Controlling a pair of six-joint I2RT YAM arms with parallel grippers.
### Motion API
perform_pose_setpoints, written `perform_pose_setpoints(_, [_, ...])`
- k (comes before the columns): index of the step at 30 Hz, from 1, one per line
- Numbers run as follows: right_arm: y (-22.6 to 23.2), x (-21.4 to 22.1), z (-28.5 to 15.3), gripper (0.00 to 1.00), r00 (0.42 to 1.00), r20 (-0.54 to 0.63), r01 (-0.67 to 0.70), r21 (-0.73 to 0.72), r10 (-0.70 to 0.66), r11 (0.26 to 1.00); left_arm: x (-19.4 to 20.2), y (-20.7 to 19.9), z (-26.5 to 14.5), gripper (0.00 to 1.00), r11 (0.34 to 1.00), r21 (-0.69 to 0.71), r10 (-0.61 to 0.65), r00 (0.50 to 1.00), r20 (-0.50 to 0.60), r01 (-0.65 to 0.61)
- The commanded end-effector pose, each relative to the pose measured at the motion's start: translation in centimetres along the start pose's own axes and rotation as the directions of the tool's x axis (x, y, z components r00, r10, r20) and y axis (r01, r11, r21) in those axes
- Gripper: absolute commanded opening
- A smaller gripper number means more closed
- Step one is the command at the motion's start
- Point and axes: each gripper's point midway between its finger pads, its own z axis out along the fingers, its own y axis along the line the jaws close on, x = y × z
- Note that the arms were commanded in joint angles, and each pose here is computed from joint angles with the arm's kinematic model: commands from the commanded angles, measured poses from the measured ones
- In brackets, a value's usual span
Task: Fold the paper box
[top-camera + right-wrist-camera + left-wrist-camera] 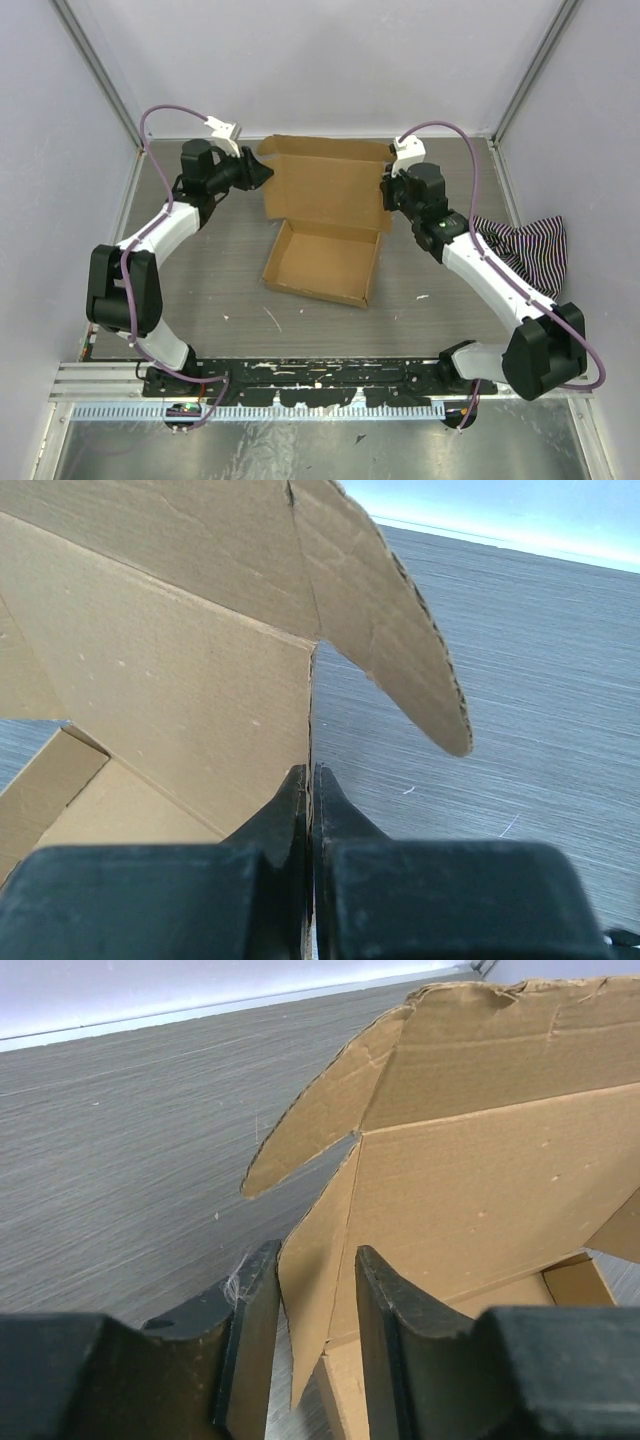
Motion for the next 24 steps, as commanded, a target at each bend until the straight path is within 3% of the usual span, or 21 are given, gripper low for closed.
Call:
perform_pose_setpoints(1, [0.3, -3.2, 0.1, 0.01, 0.998, 0.059, 0.003, -0.016, -0.002, 1.000, -3.2, -2.0, -0.4, 0.40, 0.998, 0.034, 0.052, 0.996, 0.073, -0.055])
perform_pose_setpoints(10, [0.7, -2.5, 1.1, 0.01, 0.998, -0.057, -0.013, -0.022, 0.012, 1.000, -1.5, -4.5, 0.0, 0.33, 0.981, -0.036, 0.189, 0.980, -0.063, -0.191])
perform_pose_setpoints(13, [0.7, -1.9, 1.5, 0.02, 0.993, -0.114, -0.013, -0.019, 0.011, 1.000, -1.3, -4.2, 0.4, 0.10, 0.978, -0.071, 0.190, 0.975, -0.112, -0.198])
perform_pose_setpoints(15, [0.7, -1.9, 1.8, 0.03, 0.990, -0.140, -0.012, -0.011, 0.010, 1.000, -1.0, -3.3, 0.4, 0.01, 0.972, -0.124, 0.179, 0.973, -0.145, -0.197])
perform_pose_setpoints(24, [0.7, -0.8, 2.6, 0.07, 0.978, -0.209, -0.015, -0.007, 0.013, 1.000, -0.3, -1.3, 0.2, 0.00, 0.950, -0.245, 0.152, 0.971, -0.184, -0.195])
